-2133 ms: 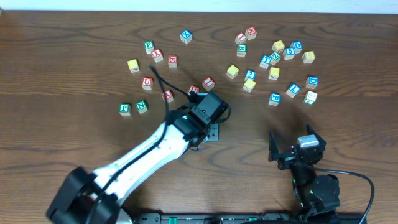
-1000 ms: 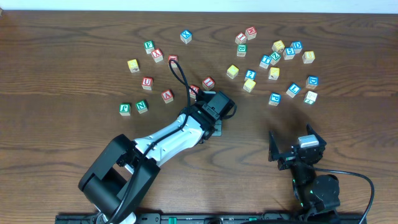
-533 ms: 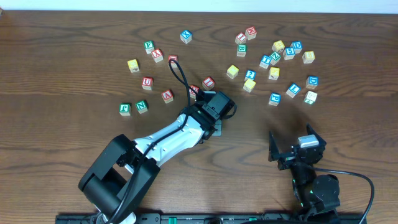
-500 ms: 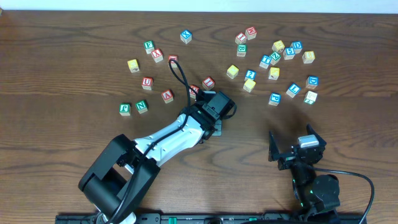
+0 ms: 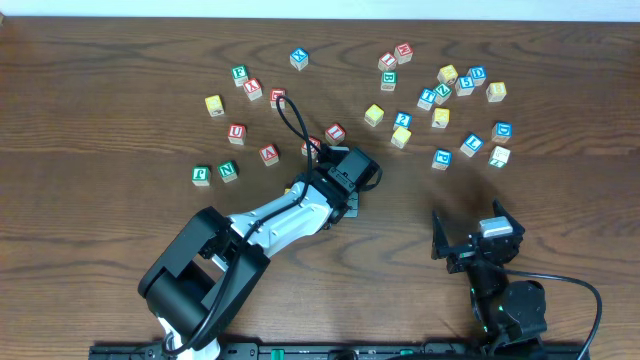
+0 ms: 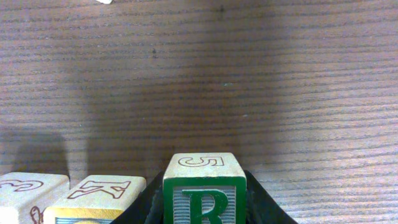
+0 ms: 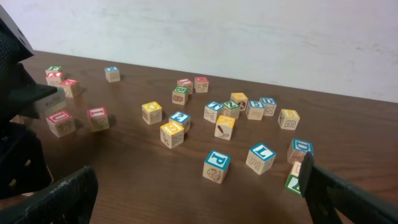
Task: Spell out CORL
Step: 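Lower the R block to the right of the O block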
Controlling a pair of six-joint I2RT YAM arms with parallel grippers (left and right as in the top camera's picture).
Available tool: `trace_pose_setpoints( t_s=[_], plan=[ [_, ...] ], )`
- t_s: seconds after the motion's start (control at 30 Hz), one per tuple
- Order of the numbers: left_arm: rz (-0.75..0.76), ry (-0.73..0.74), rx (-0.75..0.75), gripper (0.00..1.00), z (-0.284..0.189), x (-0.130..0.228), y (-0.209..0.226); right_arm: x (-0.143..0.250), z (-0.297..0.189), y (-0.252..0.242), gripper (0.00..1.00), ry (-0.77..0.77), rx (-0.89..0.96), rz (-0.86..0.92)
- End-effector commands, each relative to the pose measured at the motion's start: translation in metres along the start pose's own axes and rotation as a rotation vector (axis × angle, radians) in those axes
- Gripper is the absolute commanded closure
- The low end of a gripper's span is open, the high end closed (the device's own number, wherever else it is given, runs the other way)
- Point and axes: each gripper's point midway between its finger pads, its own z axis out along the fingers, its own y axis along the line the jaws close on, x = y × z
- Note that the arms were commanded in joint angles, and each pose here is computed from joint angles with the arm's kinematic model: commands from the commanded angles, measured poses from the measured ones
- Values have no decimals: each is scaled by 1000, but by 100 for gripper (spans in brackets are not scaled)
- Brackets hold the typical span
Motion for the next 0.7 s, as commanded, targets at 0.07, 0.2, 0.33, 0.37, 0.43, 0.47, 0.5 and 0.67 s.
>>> trace_pose_setpoints(
  t_s=[0.07, 0.2, 0.33, 0.37, 0.43, 0.47, 0.5, 0.67],
  plan=[
    [23, 57, -47, 92, 10, 14, 11, 0, 0, -2, 1, 0, 7, -11],
    [25, 73, -59, 92, 9, 18, 14, 0, 0, -2, 1, 0, 7, -12],
    [2, 83, -38, 92, 4, 19, 11, 0, 0, -2, 1, 0, 7, -12],
    [1, 82, -36, 92, 4, 18, 10, 0, 0, -2, 1, 0, 7, -12],
    [1, 81, -36, 92, 4, 18, 10, 0, 0, -2, 1, 0, 8, -12],
    [1, 82, -36, 92, 4, 18, 11, 0, 0, -2, 1, 0, 7, -12],
    [1, 83, -35, 92, 4, 19, 10, 0, 0, -2, 1, 0, 7, -11],
    [0, 102, -10, 92, 4, 22, 6, 0, 0, -2, 1, 0, 7, -12]
  ],
)
